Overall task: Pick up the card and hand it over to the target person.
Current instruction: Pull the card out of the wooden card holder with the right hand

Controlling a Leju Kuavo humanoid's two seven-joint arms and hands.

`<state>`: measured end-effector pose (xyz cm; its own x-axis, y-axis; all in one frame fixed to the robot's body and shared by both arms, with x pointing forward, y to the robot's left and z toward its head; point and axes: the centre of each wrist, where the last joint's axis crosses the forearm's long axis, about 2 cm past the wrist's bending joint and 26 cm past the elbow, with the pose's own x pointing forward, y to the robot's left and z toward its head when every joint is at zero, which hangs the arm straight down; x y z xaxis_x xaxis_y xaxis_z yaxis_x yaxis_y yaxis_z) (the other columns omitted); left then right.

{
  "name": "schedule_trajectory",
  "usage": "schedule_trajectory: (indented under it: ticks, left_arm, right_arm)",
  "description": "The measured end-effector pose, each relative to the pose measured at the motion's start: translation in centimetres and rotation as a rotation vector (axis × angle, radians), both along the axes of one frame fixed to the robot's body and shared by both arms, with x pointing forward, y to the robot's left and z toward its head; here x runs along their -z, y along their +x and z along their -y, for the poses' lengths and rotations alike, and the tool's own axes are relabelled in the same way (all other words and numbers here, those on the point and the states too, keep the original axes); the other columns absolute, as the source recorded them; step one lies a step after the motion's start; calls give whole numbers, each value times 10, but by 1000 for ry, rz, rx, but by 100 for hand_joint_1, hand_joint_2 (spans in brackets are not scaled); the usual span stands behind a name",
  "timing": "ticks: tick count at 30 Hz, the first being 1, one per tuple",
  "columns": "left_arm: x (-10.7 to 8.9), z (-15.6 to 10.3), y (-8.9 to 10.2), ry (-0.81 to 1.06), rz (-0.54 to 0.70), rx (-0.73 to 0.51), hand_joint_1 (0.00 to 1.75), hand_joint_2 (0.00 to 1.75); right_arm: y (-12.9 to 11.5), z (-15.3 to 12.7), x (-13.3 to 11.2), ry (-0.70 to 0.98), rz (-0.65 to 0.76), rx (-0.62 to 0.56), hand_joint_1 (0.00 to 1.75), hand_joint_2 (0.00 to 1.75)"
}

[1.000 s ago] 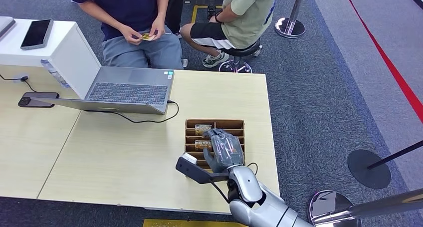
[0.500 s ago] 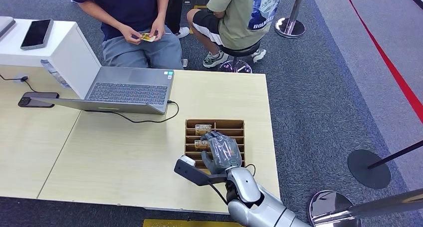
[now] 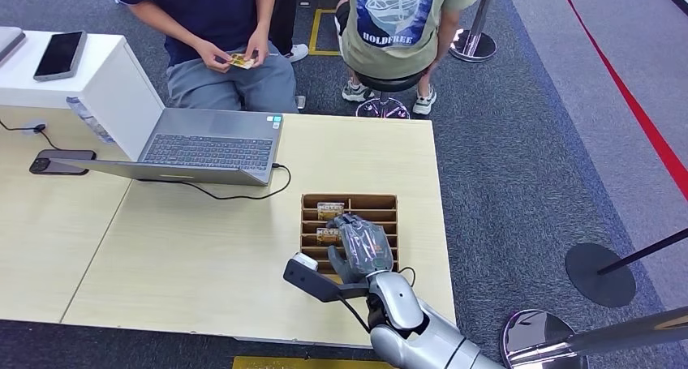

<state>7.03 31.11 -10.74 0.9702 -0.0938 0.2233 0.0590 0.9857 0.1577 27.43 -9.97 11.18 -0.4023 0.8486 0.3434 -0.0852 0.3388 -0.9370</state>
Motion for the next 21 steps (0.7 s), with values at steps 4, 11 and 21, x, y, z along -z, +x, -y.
schedule_trajectory:
  ticks: [4, 11, 21]
  left_arm:
    - [0, 0, 0, 0, 0, 0, 0, 0]
    - [0, 0, 0, -1, 0, -1, 0, 0]
    - [0, 0, 1, 1, 2, -4, 0, 0]
  right_arm:
    - [1, 0, 0, 4, 3, 2, 70, 175]
    - [1, 0, -1, 6, 5, 2, 49, 175]
    - [1, 0, -1, -2, -2, 0, 111, 175]
